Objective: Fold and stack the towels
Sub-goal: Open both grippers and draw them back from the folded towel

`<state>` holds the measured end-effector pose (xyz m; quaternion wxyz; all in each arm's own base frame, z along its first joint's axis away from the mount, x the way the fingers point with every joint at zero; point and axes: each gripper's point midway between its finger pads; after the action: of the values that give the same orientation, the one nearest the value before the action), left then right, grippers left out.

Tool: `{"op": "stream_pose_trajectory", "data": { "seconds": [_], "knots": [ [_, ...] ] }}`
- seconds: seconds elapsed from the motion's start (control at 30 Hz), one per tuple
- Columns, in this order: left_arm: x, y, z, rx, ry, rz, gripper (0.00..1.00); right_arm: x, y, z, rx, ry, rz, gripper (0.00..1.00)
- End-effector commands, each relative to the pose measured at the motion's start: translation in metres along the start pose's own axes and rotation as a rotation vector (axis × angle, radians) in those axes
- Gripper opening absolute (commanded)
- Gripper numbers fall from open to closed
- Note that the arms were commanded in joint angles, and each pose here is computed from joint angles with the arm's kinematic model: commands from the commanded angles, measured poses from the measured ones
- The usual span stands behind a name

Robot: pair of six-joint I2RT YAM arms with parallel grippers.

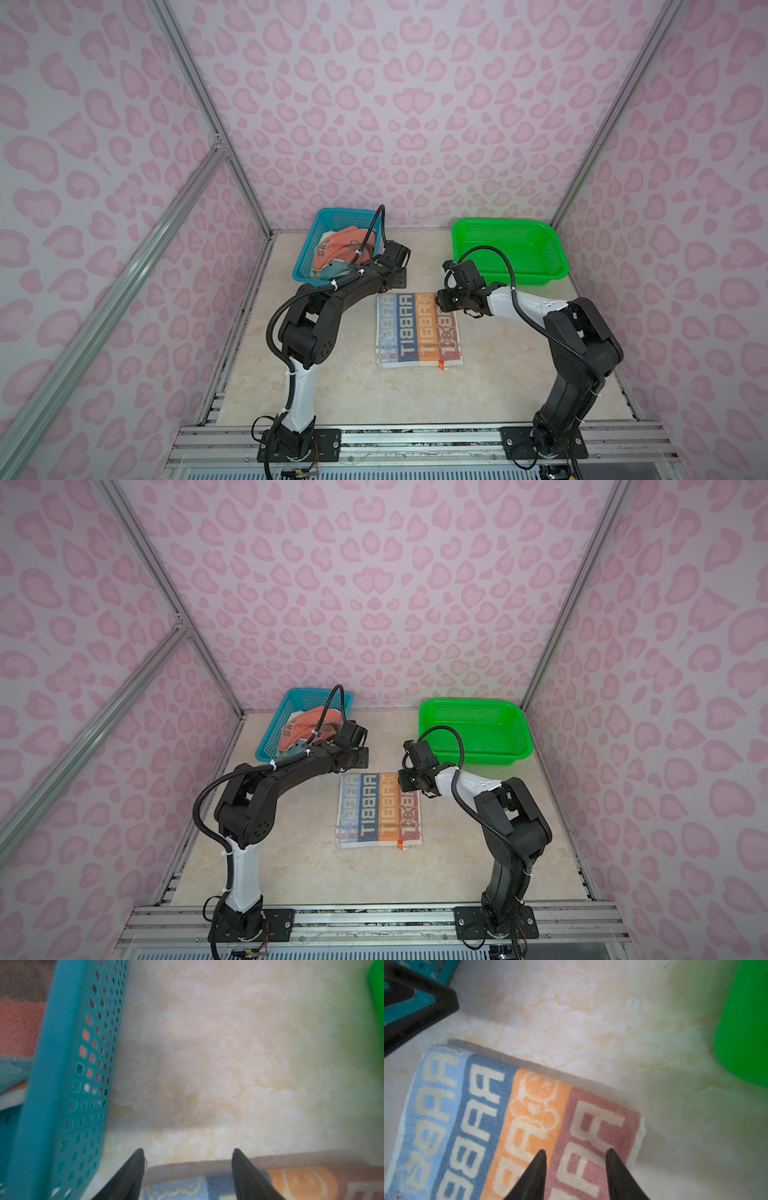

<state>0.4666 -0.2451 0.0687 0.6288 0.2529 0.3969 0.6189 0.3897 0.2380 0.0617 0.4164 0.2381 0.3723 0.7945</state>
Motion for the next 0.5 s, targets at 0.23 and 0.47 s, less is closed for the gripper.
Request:
{"op": "stream_pose_trajectory", "data": {
  "seconds": [0.23,0.47],
  "knots": [
    [0.042,-0.007,0.006,0.016,0.071,0.048,0.68,-0.02,-0.014,0.013,-0.008,-0.043,0.008,0.48],
    [0.032,-0.006,-0.024,0.136,0.037,-0.018,0.67,-0.025,-0.021,0.003,0.037,-0.017,-0.006,0.48]
  ]
}}
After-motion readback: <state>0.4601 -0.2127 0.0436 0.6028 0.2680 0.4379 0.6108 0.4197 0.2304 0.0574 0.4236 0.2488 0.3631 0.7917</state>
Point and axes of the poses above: each gripper's point midway between its finger pads, its own y axis back along the fingers, its own x axis along the line the jaws close on, z = x × y, and after that the axes turned 13 degrees about y, right-handed
